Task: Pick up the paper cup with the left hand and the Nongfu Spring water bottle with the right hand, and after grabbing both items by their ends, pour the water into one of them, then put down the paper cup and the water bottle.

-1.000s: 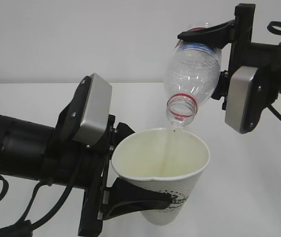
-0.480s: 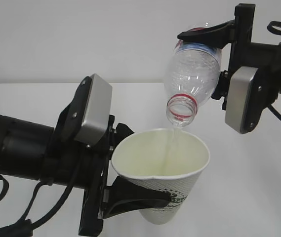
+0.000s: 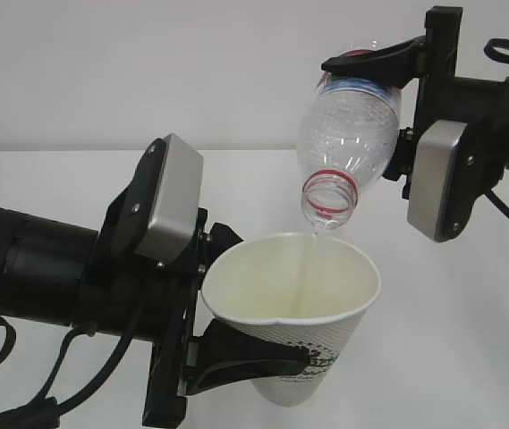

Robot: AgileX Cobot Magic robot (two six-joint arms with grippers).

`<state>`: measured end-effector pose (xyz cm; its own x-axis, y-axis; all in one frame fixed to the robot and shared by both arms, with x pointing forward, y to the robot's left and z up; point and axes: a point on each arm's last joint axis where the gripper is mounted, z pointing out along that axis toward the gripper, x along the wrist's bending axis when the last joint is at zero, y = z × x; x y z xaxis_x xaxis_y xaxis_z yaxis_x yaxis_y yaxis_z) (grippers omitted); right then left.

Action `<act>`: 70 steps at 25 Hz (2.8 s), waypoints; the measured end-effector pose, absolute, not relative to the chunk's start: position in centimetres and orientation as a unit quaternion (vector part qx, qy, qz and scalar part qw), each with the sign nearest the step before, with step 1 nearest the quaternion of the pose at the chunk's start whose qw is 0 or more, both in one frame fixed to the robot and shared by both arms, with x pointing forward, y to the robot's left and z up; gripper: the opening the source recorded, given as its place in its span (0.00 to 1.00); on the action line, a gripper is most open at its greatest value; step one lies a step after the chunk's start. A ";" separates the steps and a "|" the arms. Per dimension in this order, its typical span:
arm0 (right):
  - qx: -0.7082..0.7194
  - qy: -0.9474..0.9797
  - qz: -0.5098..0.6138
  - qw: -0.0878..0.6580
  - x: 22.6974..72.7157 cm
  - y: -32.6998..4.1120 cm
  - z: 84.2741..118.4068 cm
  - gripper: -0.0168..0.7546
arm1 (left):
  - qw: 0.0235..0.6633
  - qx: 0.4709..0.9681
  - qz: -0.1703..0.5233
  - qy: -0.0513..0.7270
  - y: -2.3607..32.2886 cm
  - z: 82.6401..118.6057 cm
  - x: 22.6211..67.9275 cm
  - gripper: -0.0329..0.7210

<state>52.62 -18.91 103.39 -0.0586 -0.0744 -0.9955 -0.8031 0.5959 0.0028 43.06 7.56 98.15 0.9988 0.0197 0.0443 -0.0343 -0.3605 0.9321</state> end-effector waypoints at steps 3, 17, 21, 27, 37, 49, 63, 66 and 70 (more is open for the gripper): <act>-0.332 0.661 0.303 0.601 52.6 -18.9 103.4 0.65 | 0.565 0.824 0.024 -0.004 7.6 98.1 43.1 0.66; -0.333 0.660 0.303 0.601 52.6 -18.9 103.4 0.65 | 0.559 0.829 0.030 0.000 7.6 98.0 43.2 0.66; -0.333 0.659 0.304 0.601 52.6 -18.9 103.4 0.65 | 0.557 0.830 0.031 0.001 7.6 98.0 43.2 0.66; -0.336 0.652 0.311 0.604 52.5 -18.8 103.5 0.65 | 0.557 0.830 0.031 0.001 7.6 98.0 43.2 0.66; -0.336 0.652 0.311 0.605 52.5 -18.8 103.6 0.65 | 0.561 0.828 0.028 -0.001 7.6 98.1 43.2 0.65; -0.337 0.652 0.311 0.604 52.5 -18.8 103.6 0.65 | 0.567 0.824 0.023 -0.005 7.5 98.2 43.0 0.65; -0.338 0.650 0.311 0.605 52.5 -18.8 103.6 0.65 | 0.573 0.820 0.017 -0.009 7.5 98.3 42.9 0.65; -0.338 0.650 0.311 0.605 52.5 -18.8 103.6 0.65 | 0.573 0.820 0.017 -0.009 7.5 98.3 42.9 0.65; -0.337 0.650 0.312 0.606 52.5 -18.8 103.6 0.65 | 0.573 0.820 0.017 -0.009 7.5 98.3 42.9 0.65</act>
<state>52.45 -18.78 103.63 -0.0387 -0.0603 -0.9974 -0.8159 0.5782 -0.0033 42.90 7.50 98.29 0.9993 0.0039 0.0384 -0.0347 -0.3437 0.9384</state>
